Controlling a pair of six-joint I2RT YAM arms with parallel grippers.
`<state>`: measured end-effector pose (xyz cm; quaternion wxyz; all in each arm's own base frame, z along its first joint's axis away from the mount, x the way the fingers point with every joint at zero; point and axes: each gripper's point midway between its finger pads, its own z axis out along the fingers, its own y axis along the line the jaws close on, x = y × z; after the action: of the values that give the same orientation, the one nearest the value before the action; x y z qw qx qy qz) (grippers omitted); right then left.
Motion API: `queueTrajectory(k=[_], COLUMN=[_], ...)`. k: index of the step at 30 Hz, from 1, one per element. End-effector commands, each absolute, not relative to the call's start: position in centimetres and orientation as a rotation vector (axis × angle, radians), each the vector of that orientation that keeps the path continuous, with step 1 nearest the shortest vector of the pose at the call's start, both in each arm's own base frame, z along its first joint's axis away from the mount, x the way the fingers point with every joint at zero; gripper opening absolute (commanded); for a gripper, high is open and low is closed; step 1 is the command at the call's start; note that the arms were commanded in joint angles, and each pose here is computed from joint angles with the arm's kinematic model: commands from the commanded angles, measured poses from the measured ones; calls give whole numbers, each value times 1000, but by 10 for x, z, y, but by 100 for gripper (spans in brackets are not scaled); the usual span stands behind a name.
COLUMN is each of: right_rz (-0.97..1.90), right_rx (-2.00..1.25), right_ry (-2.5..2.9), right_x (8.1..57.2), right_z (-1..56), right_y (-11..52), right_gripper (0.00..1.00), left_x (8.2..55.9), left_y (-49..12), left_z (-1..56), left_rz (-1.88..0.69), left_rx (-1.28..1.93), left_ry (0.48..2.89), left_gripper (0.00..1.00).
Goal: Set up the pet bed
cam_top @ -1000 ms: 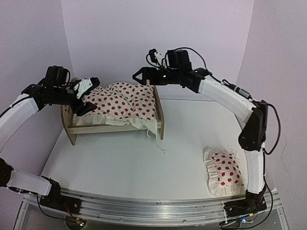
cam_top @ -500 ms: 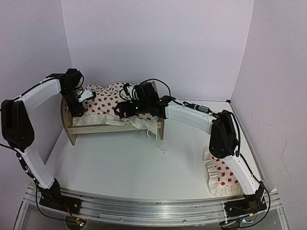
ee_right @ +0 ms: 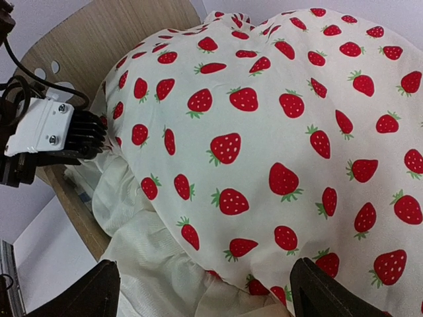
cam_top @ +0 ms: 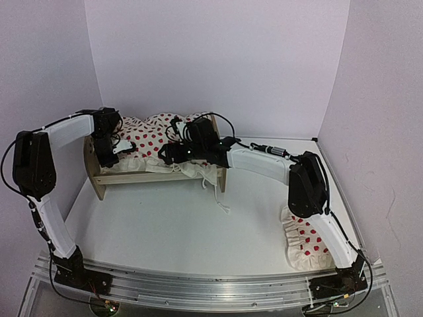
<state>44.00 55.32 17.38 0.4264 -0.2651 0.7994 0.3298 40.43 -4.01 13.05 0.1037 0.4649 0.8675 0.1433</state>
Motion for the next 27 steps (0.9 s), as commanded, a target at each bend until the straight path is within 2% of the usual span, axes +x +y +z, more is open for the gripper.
queueTrajectory(k=[1,6,11,15,21,27], right_rz=[870,1018,1198,1260,1238,1137], right_rx=[-634,-628,-629,-632,-519,-651], right_ry=[1887,1740,1537,1483,1456,1432], right_x=[438,427,398,381,391,377], right_z=[223,281,329,314,272,238], right_y=[554,562,585,622,646,663], right_gripper=[90,90,90,92,91,98], left_x=[424,430,400,374,363,356], left_y=[-43,-53,-98,-112,-124,-144], left_z=[192,261,321,308,304,303], left_rz=[483,460,74,-72,-161,-308], left_rx=[1261,1135,1064,1084,1137,1179], left_ry=[2398,2243,2145,2146,2097,2040], left_gripper=[0,0,0,0,0,0])
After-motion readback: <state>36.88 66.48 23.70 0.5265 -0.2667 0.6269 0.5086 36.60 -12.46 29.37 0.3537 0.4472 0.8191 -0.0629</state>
